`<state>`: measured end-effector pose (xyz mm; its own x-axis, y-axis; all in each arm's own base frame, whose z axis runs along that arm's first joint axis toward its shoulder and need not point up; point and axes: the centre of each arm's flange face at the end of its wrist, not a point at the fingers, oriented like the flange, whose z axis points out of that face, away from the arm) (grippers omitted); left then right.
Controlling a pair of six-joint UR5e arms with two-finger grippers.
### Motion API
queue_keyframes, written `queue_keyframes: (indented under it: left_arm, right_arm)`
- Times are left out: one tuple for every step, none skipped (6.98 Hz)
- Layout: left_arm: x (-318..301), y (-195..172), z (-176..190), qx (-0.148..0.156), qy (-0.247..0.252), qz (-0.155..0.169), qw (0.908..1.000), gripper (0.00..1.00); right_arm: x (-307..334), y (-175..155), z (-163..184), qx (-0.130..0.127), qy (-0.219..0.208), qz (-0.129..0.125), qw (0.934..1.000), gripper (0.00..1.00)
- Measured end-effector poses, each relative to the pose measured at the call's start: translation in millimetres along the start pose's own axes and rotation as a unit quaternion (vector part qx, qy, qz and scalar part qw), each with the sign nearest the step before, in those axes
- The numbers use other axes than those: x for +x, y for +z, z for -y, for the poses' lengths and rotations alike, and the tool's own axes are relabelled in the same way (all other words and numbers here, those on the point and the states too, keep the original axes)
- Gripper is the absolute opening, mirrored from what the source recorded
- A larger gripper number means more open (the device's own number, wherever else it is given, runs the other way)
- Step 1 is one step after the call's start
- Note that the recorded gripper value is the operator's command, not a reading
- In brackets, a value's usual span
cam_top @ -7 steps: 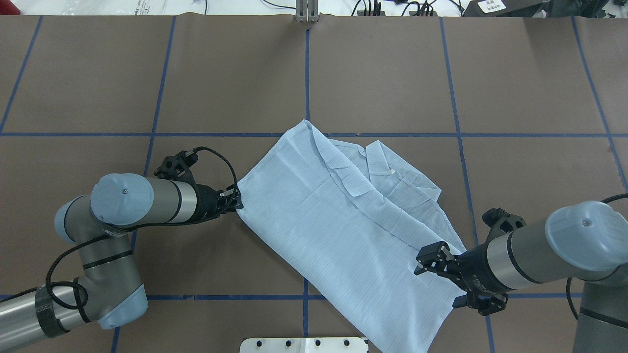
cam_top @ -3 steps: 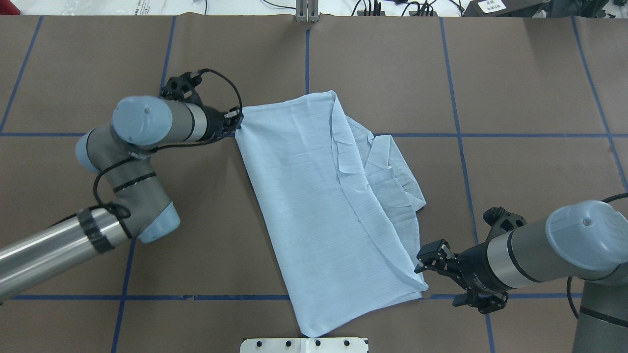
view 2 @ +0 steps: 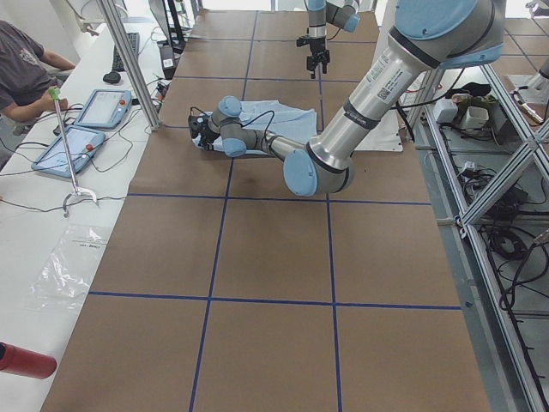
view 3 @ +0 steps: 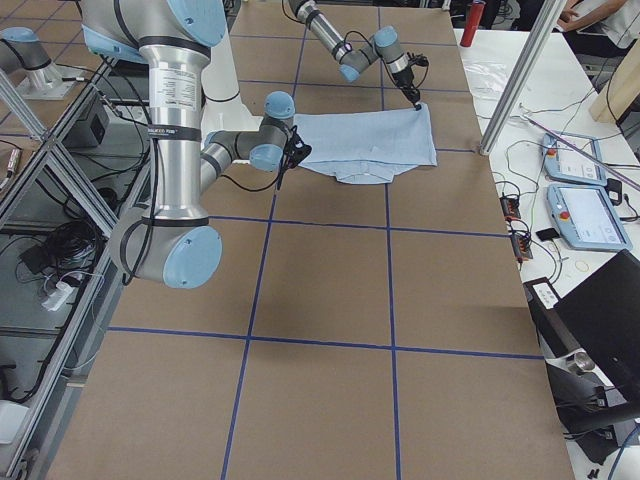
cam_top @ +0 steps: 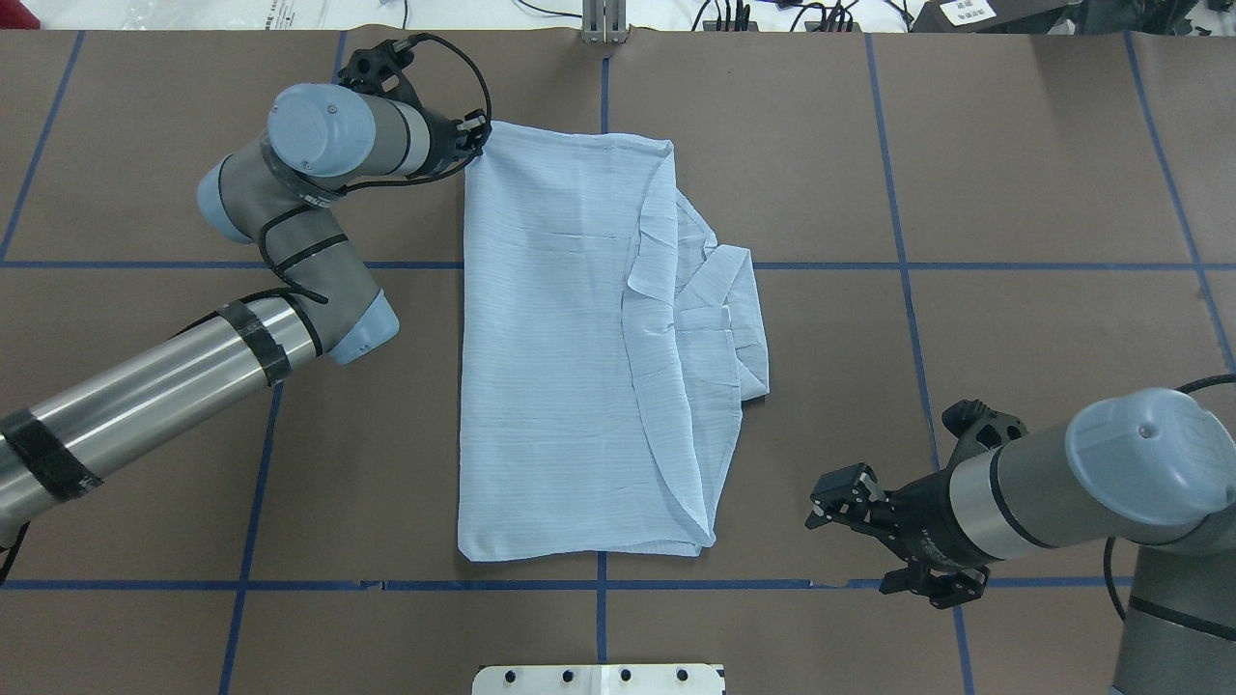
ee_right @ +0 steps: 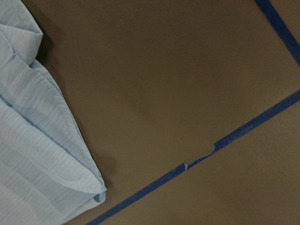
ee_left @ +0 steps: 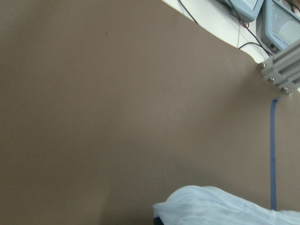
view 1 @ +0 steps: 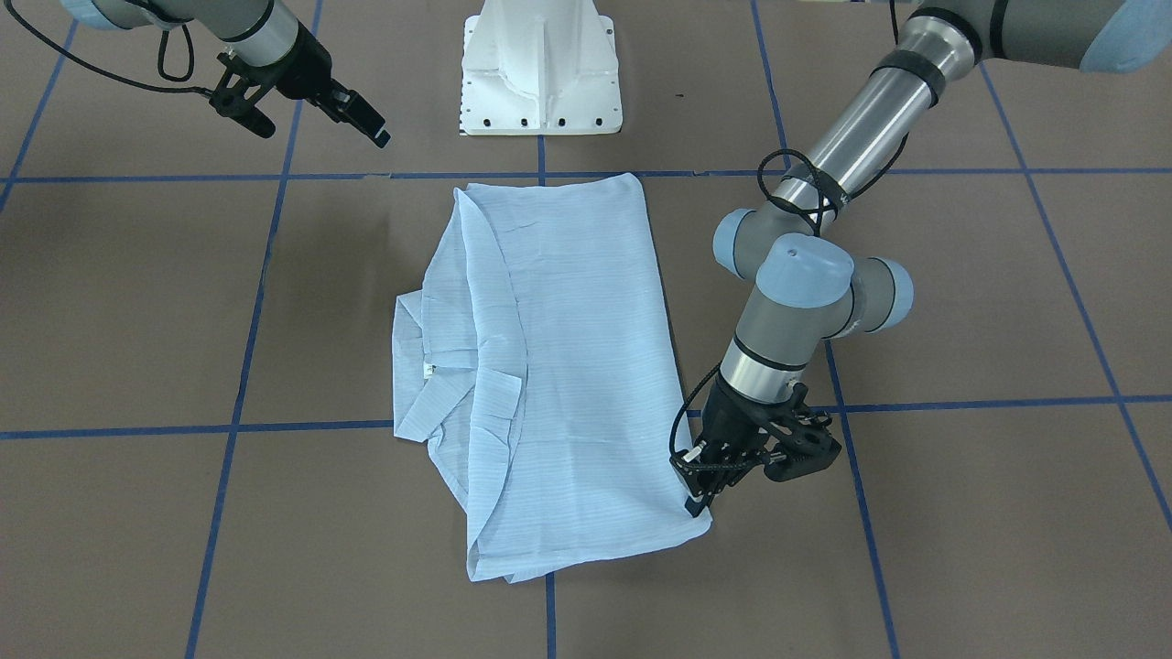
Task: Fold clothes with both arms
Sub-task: 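Pull the shirt edge away from the robot with the left gripper to square it, then release the shirt with both grippers and move the right gripper to the near hem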
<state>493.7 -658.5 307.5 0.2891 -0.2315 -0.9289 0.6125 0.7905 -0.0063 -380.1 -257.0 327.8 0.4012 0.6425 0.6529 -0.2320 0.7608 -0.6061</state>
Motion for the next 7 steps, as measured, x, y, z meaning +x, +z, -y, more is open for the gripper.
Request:
queue_keyframes:
  left_arm:
    - [7, -14, 2, -0.002, 0.005, -0.018, 0.9998, 1.00]
    - [0, -40, -3, -0.018, 0.010, -0.040, 0.9990, 1.00]
    - [-19, -73, -11, -0.043, 0.015, -0.057, 0.9973, 1.00]
    - [-33, -98, -17, -0.056, 0.018, -0.069, 0.9958, 1.00]
    - [-44, -112, -18, -0.062, 0.019, -0.073, 0.9952, 1.00]
    - [-53, -117, -19, -0.063, 0.019, -0.072, 0.9952, 1.00]
    - [-59, -118, -18, -0.063, 0.019, -0.069, 0.9954, 1.00]
  right_arm:
    - [-21, 4, 4, 0.006, -0.002, 0.016, 0.9998, 1.00]
    - [-41, 12, 6, 0.020, -0.016, 0.030, 0.9992, 1.00]
    - [-52, 21, 5, 0.040, -0.060, 0.032, 0.9969, 1.00]
    - [-61, 30, -1, 0.054, -0.128, 0.012, 0.9902, 1.00]
    - [-78, 39, -14, 0.063, -0.193, -0.018, 0.9790, 1.00]
    - [-99, 50, -33, 0.075, -0.256, -0.051, 0.9625, 1.00]
    - [-113, 63, -50, 0.090, -0.318, -0.078, 0.9406, 1.00]
